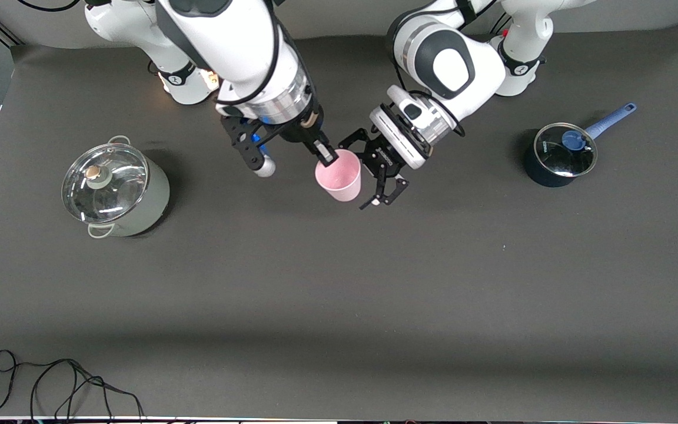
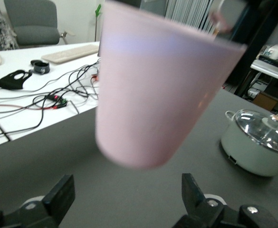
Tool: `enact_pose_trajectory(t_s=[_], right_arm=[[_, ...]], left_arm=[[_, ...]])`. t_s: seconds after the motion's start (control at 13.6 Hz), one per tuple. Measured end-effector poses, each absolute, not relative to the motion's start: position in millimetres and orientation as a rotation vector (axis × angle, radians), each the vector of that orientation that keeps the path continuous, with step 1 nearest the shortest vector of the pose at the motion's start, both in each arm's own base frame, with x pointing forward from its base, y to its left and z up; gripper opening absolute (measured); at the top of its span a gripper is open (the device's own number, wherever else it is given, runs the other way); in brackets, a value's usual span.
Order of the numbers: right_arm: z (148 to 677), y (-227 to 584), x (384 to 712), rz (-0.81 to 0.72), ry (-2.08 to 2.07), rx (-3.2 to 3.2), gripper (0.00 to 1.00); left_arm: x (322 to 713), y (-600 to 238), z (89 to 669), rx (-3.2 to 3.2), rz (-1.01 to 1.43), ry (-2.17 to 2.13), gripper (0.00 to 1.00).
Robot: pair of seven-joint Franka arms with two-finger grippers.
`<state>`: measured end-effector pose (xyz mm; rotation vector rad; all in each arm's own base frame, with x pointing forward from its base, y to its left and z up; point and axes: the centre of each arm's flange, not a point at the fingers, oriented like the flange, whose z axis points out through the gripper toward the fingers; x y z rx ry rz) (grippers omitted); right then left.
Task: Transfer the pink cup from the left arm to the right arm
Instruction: 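Grasp the cup with the right gripper while the left gripper opens, then carry the cup with the right gripper while the left gripper withdraws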
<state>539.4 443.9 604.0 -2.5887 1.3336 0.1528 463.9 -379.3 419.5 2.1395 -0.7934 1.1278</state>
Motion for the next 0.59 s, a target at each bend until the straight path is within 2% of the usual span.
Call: enact_pose_trajectory(t_s=[0.29, 0.59], right_arm=[[611, 384, 559, 0.177, 1.037, -2.799, 0.05], [631, 288, 574, 0.263, 0.71, -2.964, 0.05]], left_arm=[[482, -352, 401, 2.24, 1.105, -0.723, 1.0], [508, -316, 390, 2.305, 1.118, -0.632, 1.0]])
